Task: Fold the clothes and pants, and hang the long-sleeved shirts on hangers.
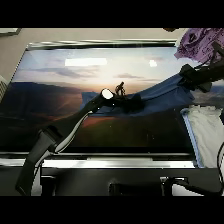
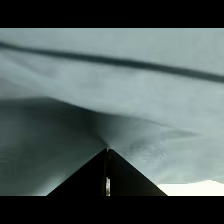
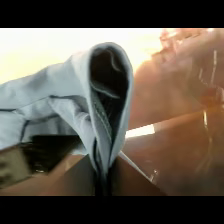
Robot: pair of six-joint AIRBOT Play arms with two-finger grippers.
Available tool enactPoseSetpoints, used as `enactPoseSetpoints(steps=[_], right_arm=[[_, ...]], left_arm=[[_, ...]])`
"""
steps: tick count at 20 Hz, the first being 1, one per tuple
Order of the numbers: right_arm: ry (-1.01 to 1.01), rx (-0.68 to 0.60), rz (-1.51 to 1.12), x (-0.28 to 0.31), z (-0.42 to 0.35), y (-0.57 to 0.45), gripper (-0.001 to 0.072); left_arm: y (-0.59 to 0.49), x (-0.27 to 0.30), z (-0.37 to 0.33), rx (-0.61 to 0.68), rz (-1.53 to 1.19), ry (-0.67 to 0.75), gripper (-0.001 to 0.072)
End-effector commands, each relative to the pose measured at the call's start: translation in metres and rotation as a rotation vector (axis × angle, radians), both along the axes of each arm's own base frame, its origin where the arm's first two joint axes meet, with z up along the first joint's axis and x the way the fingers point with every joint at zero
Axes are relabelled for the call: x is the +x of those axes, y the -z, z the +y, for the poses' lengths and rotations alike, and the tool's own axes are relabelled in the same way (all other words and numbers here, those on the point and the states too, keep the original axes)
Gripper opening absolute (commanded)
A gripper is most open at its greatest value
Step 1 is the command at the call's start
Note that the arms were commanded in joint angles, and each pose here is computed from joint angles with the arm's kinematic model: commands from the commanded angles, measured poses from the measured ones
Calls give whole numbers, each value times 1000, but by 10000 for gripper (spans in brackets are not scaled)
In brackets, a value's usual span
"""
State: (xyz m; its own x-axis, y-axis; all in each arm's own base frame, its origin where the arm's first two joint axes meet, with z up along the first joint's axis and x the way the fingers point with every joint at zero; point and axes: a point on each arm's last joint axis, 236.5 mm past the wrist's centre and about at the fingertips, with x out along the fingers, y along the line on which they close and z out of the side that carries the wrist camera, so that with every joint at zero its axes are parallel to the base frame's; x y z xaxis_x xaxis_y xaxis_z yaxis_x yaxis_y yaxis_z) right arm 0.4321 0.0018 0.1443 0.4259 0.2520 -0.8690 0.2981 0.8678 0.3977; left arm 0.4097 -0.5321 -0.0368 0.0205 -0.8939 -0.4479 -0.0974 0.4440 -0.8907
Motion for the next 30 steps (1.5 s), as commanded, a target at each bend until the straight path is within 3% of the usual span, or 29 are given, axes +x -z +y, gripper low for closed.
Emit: enactPoseSetpoints(steps=[1,8,15,21,24,30], right_arm=[[5,29,-17,0,6,-8,26],[38,35,-61,11,4,-13,26],[14,185,-141,28,55,-33,25],[-68,272,-142,43,161,-19,25],[-102,317,-149,50,218,-6,25],[-149,445,-130,51,318,28,25]], left_arm=[[0,-23,-24,-57,65,31,15],[-45,27,34,-62,-37,13,14],[-109,69,210,316,-301,54,14],[-156,80,366,675,-367,-99,15],[-179,79,421,753,-376,-186,15],[-206,70,484,783,-357,-306,16]])
